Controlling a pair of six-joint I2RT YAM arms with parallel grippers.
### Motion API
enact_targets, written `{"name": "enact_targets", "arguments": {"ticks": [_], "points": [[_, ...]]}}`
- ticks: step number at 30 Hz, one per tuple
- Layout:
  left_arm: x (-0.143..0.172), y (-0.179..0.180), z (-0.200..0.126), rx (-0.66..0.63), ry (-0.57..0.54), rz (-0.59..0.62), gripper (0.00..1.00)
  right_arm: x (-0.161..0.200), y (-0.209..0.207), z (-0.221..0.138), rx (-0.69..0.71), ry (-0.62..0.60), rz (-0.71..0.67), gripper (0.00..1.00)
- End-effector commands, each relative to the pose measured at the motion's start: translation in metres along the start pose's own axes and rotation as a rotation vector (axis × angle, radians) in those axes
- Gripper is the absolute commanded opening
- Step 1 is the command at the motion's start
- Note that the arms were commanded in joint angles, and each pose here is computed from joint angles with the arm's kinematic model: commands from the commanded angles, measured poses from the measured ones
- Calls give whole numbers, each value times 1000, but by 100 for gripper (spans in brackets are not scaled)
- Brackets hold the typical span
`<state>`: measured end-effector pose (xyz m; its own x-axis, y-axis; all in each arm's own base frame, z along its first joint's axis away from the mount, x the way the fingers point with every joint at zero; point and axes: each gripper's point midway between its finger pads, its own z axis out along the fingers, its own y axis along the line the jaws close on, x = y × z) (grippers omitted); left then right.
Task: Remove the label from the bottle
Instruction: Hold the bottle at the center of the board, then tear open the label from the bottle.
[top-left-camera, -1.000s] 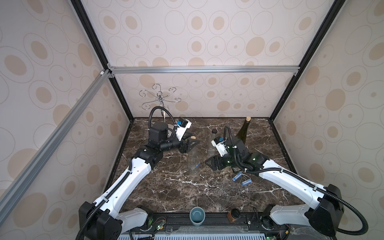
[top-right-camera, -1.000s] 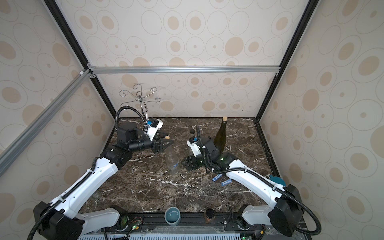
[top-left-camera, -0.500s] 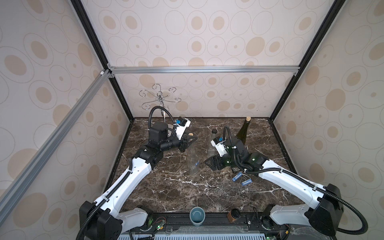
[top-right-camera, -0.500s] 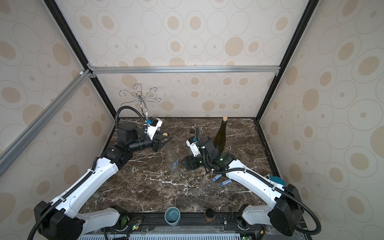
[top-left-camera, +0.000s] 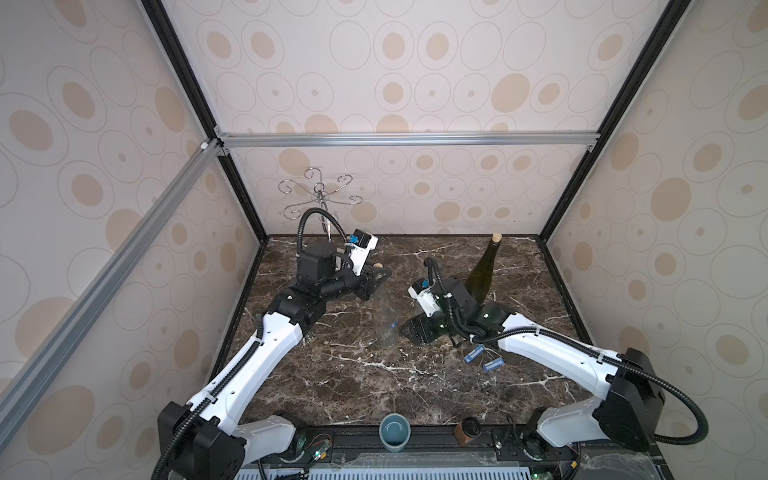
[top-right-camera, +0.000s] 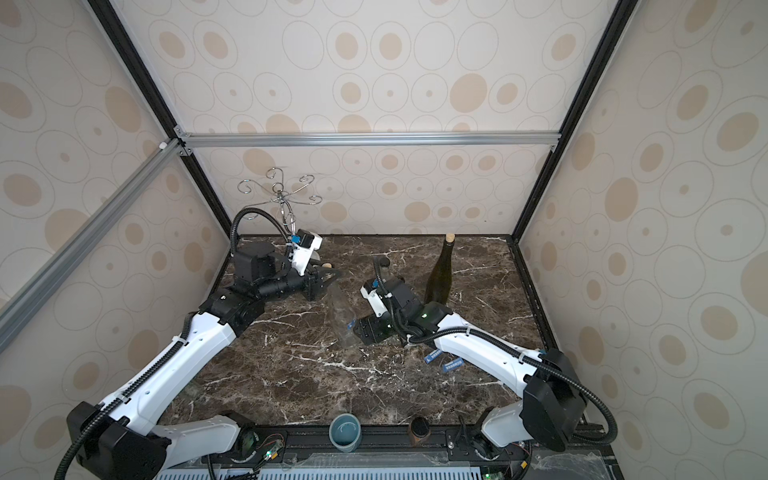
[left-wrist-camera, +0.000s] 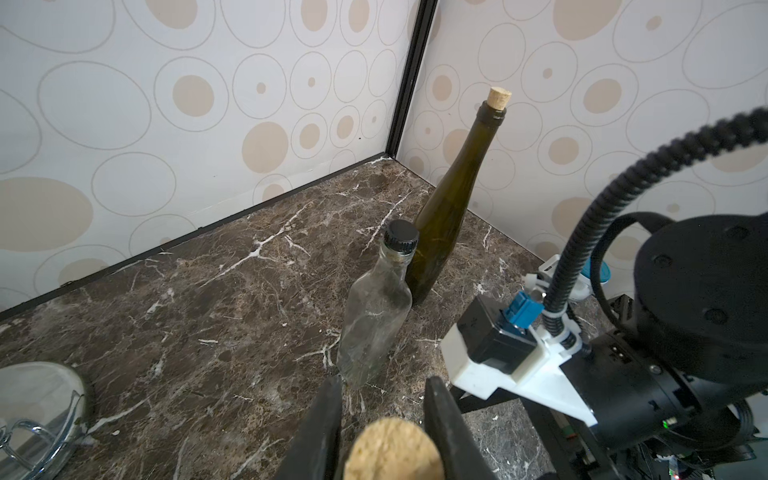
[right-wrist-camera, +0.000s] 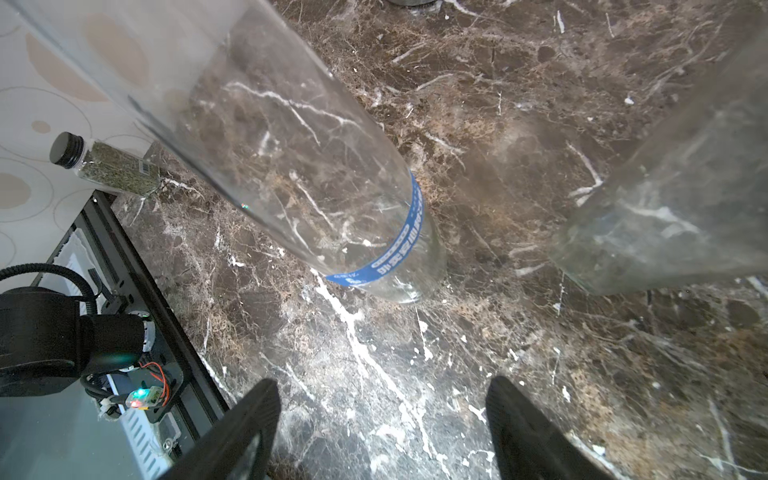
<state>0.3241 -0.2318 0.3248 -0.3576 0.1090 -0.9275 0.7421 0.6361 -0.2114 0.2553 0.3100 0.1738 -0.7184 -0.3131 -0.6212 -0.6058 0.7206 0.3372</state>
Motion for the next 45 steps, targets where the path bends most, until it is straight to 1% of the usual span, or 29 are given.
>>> {"name": "enact_targets", "arguments": {"ticks": [1, 11, 19, 28, 34, 45], "points": [[3, -3, 6, 29, 35, -42, 15, -10, 11, 3, -22, -19, -31, 81], [9, -4, 10, 52, 44, -55, 14, -14, 14, 23, -16, -37, -16, 81], [13, -6, 10, 65, 53, -70, 13, -20, 6, 34, 33, -66, 23, 78], [10, -7, 9, 66, 49, -64, 13, -17, -3, 44, 77, -55, 62, 77], [13, -7, 9, 60, 62, -57, 10, -16, -11, 42, 123, -52, 81, 77], [15, -5, 10, 54, 70, -54, 9, -11, -26, 28, 205, -71, 112, 77]]}}
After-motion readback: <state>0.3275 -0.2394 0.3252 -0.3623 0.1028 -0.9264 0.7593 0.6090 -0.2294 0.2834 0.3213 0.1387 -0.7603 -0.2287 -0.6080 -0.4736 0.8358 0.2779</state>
